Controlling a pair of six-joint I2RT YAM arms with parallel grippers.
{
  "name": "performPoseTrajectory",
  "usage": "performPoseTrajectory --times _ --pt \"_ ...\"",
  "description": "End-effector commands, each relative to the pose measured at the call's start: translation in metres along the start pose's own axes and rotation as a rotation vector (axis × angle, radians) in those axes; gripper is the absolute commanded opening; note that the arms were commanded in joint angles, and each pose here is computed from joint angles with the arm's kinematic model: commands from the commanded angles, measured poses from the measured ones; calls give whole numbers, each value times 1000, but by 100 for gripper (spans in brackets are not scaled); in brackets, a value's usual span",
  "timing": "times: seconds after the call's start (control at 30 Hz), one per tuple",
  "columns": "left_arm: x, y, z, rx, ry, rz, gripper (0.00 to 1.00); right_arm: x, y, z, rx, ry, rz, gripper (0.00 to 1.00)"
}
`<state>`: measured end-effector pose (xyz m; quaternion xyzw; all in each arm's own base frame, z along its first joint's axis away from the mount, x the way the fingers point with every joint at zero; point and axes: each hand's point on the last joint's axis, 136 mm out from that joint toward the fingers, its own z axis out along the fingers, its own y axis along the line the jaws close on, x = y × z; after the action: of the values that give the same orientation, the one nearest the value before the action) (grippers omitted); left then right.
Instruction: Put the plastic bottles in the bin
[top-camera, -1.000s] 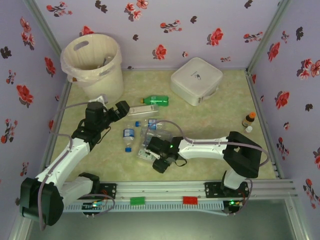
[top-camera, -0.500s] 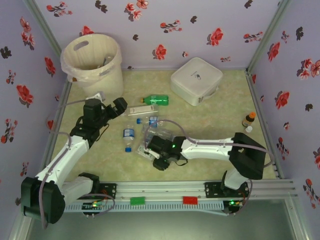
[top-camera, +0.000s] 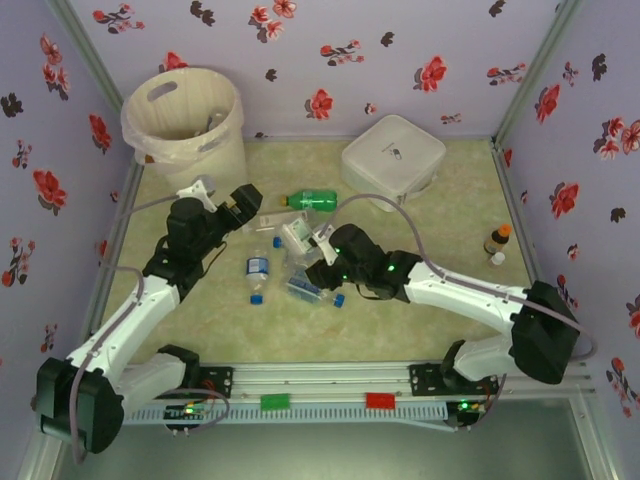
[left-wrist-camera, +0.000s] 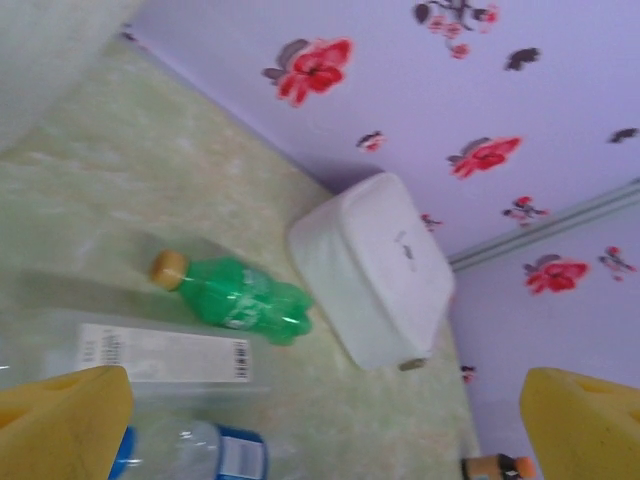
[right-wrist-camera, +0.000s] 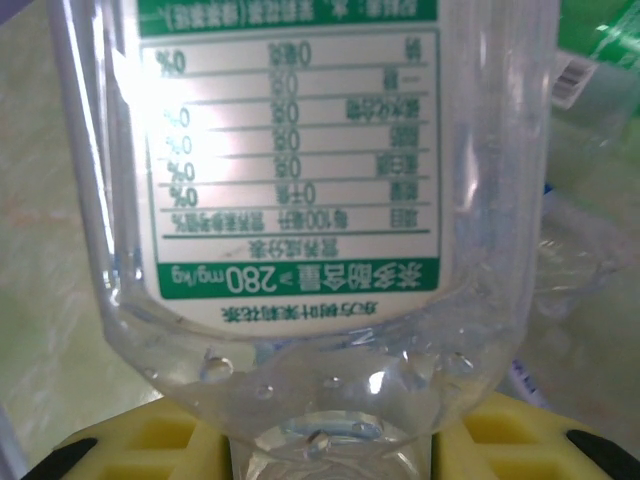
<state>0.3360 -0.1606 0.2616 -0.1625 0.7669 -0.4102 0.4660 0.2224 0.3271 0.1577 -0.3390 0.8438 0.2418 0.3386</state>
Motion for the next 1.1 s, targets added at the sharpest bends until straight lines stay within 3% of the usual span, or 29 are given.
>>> performPoseTrajectory --times 0.0,0.33,0.5,0.63,0.7,0.77,0.83,0.9,1.07 --pt "9 -24 9 113 1 -38 100 -41 -9 3 45 -113 14 33" --pt "61 -38 28 170 134 -2 100 -66 -2 18 -8 -161 56 34" --pt "74 -37 32 169 168 -1 91 -74 6 15 -67 -250 75 35" --pt "75 -39 33 180 166 9 78 -74 8 16 -79 -263 78 36" --pt "74 -41 33 191 162 16 66 -73 7 17 -74 -260 79 36" --pt "73 -44 33 200 160 23 47 -73 7 17 -74 -260 78 38" --pt "73 -45 34 204 159 24 38 -74 7 16 -75 -263 78 41" --pt "73 -44 34 204 160 26 37 -74 6 16 -71 -263 81 52" --pt "53 -53 38 192 117 92 36 -72 -2 6 -25 -281 93 98"
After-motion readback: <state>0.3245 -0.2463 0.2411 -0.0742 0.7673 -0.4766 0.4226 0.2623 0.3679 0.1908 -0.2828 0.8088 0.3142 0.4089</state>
